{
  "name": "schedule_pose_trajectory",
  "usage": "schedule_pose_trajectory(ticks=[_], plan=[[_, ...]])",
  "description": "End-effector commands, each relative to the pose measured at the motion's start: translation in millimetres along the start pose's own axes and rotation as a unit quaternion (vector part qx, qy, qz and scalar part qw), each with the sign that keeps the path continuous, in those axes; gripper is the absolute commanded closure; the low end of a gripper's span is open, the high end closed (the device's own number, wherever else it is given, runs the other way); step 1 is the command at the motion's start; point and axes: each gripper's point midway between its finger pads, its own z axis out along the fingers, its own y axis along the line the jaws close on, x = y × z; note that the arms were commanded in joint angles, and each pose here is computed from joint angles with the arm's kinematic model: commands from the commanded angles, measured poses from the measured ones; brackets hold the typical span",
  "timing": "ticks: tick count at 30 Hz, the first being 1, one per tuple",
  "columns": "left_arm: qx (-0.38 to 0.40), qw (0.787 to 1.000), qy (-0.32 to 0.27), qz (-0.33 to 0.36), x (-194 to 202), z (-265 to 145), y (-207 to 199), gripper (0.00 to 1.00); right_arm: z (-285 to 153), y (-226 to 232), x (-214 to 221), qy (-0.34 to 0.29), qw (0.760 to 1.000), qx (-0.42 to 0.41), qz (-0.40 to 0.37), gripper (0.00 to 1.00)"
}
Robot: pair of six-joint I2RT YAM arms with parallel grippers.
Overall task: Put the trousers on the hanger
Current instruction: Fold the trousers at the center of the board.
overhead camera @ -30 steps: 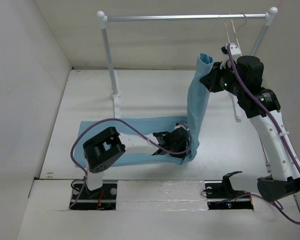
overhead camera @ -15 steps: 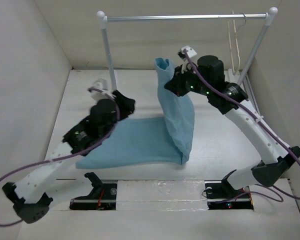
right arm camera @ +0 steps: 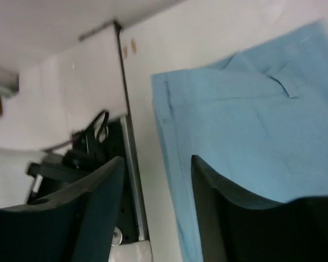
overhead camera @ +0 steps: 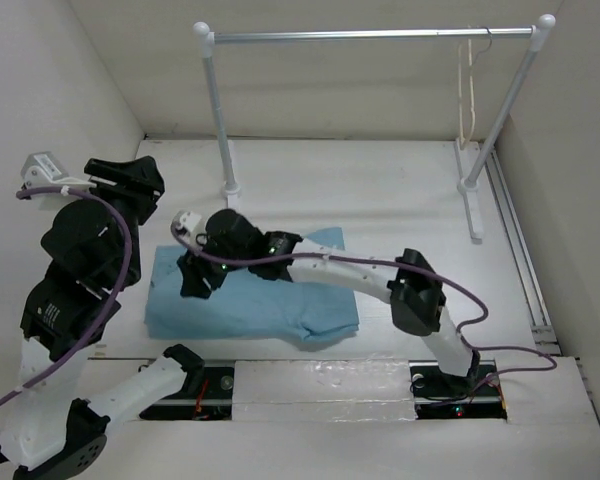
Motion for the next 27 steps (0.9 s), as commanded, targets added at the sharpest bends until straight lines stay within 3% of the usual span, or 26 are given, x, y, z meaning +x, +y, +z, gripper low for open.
schedule_pose_trajectory(ticks=[1, 3, 4, 6, 7, 8, 9, 10, 11, 12, 13, 14, 15, 16, 17, 21, 27], plan=[[-0.052, 0.998, -0.038, -0.008, -21.5, -10.7, 28.8, 0.54, -17.1, 18.6, -23.6, -0.035, 0.998, -0.049, -0.016, 0.41], [-0.058, 0.998, -0.033, 0.011, -16.0, -11.5, 37.0, 0.49, -54.9, 19.0, -39.8, -0.067, 0.997, -0.041, -0.021, 0.32], [-0.061, 0.998, -0.013, 0.022, -1.2, -8.6, 40.5, 0.46, -64.2, -3.5, -12.1, -0.041, 0.999, -0.023, -0.01, 0.31], [-0.065, 0.997, 0.029, 0.041, 29.9, -2.2, 45.8, 0.46, -106.3, -9.0, -11.7, -0.047, 0.999, -0.008, -0.014, 0.34], [-0.073, 0.992, 0.079, 0.069, 70.8, 5.8, 56.0, 0.45, -122.0, -29.3, -2.9, -0.043, 0.999, 0.015, -0.014, 0.35], [-0.079, 0.988, 0.107, 0.081, 95.5, 9.8, 63.7, 0.45, -132.0, -47.5, 32.6, -0.012, 0.999, 0.039, 0.001, 0.4], [-0.074, 0.986, 0.13, 0.076, 118.5, 14.5, 65.6, 0.44, -157.0, -53.7, 40.0, -0.004, 0.998, 0.06, 0.008, 0.46], [-0.085, 0.972, 0.195, 0.1, 171.9, 15.2, 89.3, 0.43, -170.1, -70.3, 56.3, 0.012, 0.996, 0.087, 0.018, 0.64], [-0.091, 0.966, 0.219, 0.1, 195.9, 15.9, 100.3, 0.44, -191.0, -108.6, 88.2, 0.035, 0.989, 0.137, 0.05, 1.0], [-0.085, 0.966, 0.233, 0.076, 215.0, 19.1, 99.9, 0.43, -205.6, -124.6, 102.1, 0.043, 0.984, 0.158, 0.068, 1.0], [-0.101, 0.95, 0.281, 0.087, 254.0, 12.9, 125.3, 0.43, -220.7, -137.8, 108.9, 0.038, 0.981, 0.176, 0.078, 1.0], [-0.101, 0.947, 0.295, 0.082, 268.7, 11.7, 131.9, 0.43, -237.7, -162.9, 135.0, 0.046, 0.973, 0.197, 0.114, 1.0], [-0.091, 0.948, 0.3, 0.063, 279.6, 16.4, 130.8, 0.43, -244.4, -171.9, 142.0, 0.048, 0.97, 0.202, 0.126, 0.93], [-0.101, 0.934, 0.337, 0.064, 305.4, 7.6, 147.6, 0.43, -247.4, -181.2, 159.7, 0.074, 0.967, 0.204, 0.135, 0.78], [-0.127, 0.923, 0.359, 0.056, 327.1, 7.0, 172.0, 0.44, -249.9, -188.4, 185.4, 0.115, 0.96, 0.198, 0.159, 0.4], [-0.15, 0.915, 0.371, 0.054, 344.6, 8.9, 200.3, 0.44, -242.3, -189.0, 201.1, 0.117, 0.955, 0.2, 0.183, 0.36], [-0.204, 0.899, 0.381, 0.077, 361.1, 13.4, 255.7, 0.44, -257.2, -211.3, 243.4, 0.115, 0.924, 0.271, 0.244, 0.43]])
